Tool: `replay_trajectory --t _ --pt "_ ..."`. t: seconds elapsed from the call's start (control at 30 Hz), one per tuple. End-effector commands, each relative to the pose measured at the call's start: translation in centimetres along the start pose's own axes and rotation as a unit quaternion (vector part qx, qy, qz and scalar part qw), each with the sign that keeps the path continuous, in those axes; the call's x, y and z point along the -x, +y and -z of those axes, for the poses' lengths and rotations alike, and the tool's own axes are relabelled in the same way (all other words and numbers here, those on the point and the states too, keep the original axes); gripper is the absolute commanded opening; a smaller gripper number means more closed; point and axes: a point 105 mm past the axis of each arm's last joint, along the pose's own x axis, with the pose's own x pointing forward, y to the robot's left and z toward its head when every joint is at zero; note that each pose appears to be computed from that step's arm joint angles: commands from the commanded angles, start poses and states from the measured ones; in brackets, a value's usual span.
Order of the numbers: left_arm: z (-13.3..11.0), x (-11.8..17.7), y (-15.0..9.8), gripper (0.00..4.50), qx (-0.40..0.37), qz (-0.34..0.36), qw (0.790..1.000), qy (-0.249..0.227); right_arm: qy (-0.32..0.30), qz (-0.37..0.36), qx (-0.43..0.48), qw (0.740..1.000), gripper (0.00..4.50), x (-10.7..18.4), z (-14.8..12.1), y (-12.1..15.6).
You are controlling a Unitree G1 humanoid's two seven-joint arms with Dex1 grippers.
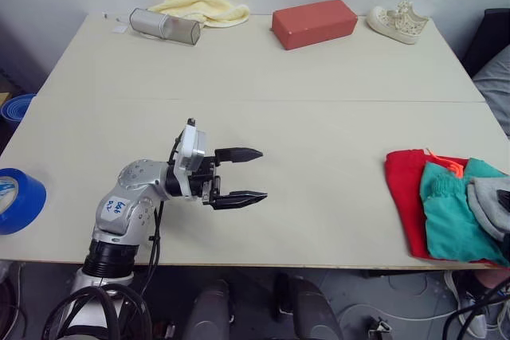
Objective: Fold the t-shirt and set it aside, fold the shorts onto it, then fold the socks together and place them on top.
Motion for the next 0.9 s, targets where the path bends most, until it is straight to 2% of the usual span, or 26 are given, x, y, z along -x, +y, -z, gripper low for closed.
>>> replay_trajectory --t 0.03,0.13,0.27,0.33,0.4,0.47,0.53,0.57,0.63,0.73,0.77,0.83,0.9 --pt "0.0 0.5 0.4 4.50 -0.016 -0.003 1.000 0.010 -0.008 -0.010 0.058 0.998 4.45 3.5 -1.7 -0.2" --pt "0.5 1.0 0.7 4.50 -0.019 -0.010 1.000 0.019 0.023 -0.016 0.105 0.994 4.45 4.9 -1.9 0.0" --pt "1.2 1.6 1.2 4.50 -0.033 -0.028 0.998 0.037 0.028 -0.044 0.164 0.985 4.45 6.4 -3.5 1.5" --pt "1.5 2.0 1.3 4.50 -0.038 -0.039 0.997 0.047 0.055 -0.051 0.236 0.969 4.45 7.2 -3.4 2.1" --pt "1.7 2.7 1.5 4.50 -0.045 -0.052 0.996 0.060 0.065 -0.086 0.323 0.940 4.45 7.9 -3.5 3.6" --pt "1.9 3.4 1.7 4.50 -0.057 -0.069 0.993 0.073 0.061 -0.127 0.412 0.900 4.45 8.1 -3.6 5.4" --pt "2.1 4.1 1.9 4.50 -0.068 -0.086 0.990 0.087 0.044 -0.220 0.508 0.832 4.45 7.9 -2.6 8.7" --pt "2.2 4.5 2.0 4.50 -0.077 -0.097 0.988 0.094 0.038 -0.248 0.537 0.806 4.45 7.3 -2.1 9.7" --pt "2.3 5.3 2.1 4.50 -0.091 -0.118 0.983 0.110 0.066 -0.295 0.590 0.748 4.45 6.0 0.2 10.9" --pt "2.3 6.9 2.0 4.50 -0.098 -0.153 0.975 0.129 0.111 -0.377 0.664 0.636 4.45 4.0 5.0 11.9" --pt "2.4 7.5 1.9 4.50 -0.100 -0.164 0.972 0.135 0.114 -0.407 0.673 0.607 4.45 3.5 6.4 12.4" --pt "2.6 8.2 1.5 4.50 -0.098 -0.179 0.968 0.143 0.112 -0.443 0.675 0.579 4.45 2.6 8.1 12.8" --pt "3.1 9.5 0.7 4.50 -0.093 -0.202 0.961 0.163 0.123 -0.491 0.683 0.527 4.45 1.2 10.7 12.7"
